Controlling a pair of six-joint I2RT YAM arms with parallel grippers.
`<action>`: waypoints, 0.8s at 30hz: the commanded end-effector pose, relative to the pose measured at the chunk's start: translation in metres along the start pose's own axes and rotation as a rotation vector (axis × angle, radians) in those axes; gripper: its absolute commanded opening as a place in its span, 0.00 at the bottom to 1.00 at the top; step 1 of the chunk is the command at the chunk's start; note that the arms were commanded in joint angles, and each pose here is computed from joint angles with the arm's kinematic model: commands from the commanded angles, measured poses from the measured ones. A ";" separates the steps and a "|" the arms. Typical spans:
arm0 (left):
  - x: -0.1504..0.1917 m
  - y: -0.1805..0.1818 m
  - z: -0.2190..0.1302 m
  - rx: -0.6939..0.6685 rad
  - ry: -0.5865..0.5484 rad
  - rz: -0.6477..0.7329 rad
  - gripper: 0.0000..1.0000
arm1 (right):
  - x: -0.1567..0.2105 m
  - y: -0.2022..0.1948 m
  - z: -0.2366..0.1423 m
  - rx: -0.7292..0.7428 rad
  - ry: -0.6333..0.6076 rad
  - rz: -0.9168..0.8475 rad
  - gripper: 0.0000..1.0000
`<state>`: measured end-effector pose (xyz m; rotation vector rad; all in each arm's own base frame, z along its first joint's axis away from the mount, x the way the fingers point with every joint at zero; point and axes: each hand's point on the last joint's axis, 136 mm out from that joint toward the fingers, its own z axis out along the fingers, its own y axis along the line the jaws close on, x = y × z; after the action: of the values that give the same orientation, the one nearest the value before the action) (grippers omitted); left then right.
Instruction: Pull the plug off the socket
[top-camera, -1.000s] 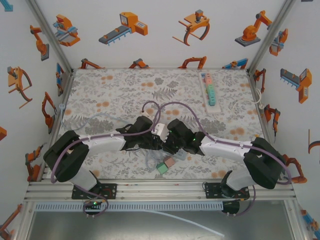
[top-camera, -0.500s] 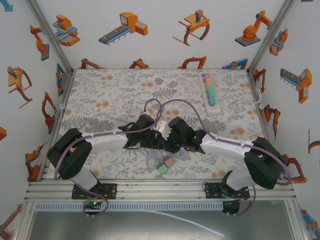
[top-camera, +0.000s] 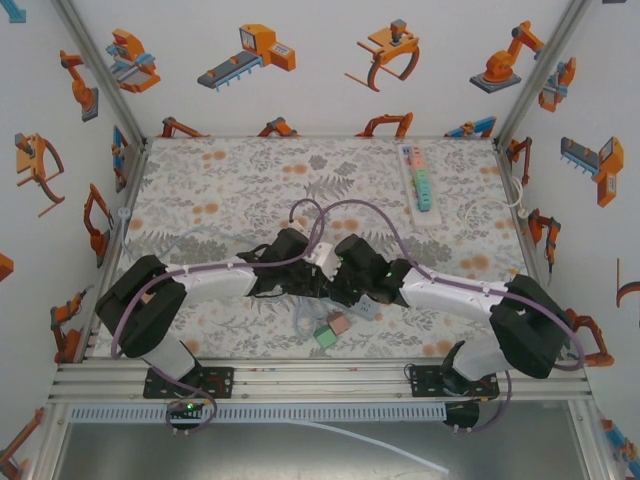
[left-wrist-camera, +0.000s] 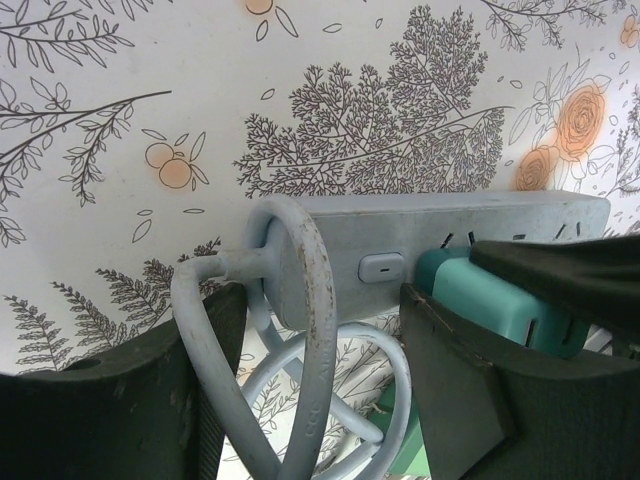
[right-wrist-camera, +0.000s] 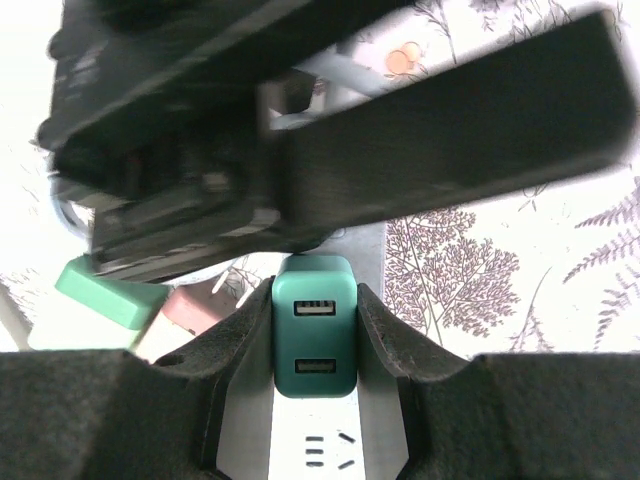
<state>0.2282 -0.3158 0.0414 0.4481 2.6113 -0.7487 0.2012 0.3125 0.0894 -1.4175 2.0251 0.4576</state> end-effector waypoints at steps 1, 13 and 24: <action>0.156 0.087 0.006 -0.276 0.517 -0.044 0.61 | -0.074 -0.001 -0.021 0.116 -0.229 -0.205 0.01; 0.156 0.089 0.007 -0.257 0.518 -0.067 0.61 | -0.092 -0.035 -0.049 0.083 -0.422 0.099 0.00; 0.156 0.089 0.007 -0.236 0.522 -0.077 0.60 | -0.067 -0.017 -0.022 0.075 -0.296 -0.012 0.00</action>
<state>0.2306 -0.3259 0.0420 0.4684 2.5953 -0.8654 0.2280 0.3059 0.1084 -1.2578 1.9767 0.4144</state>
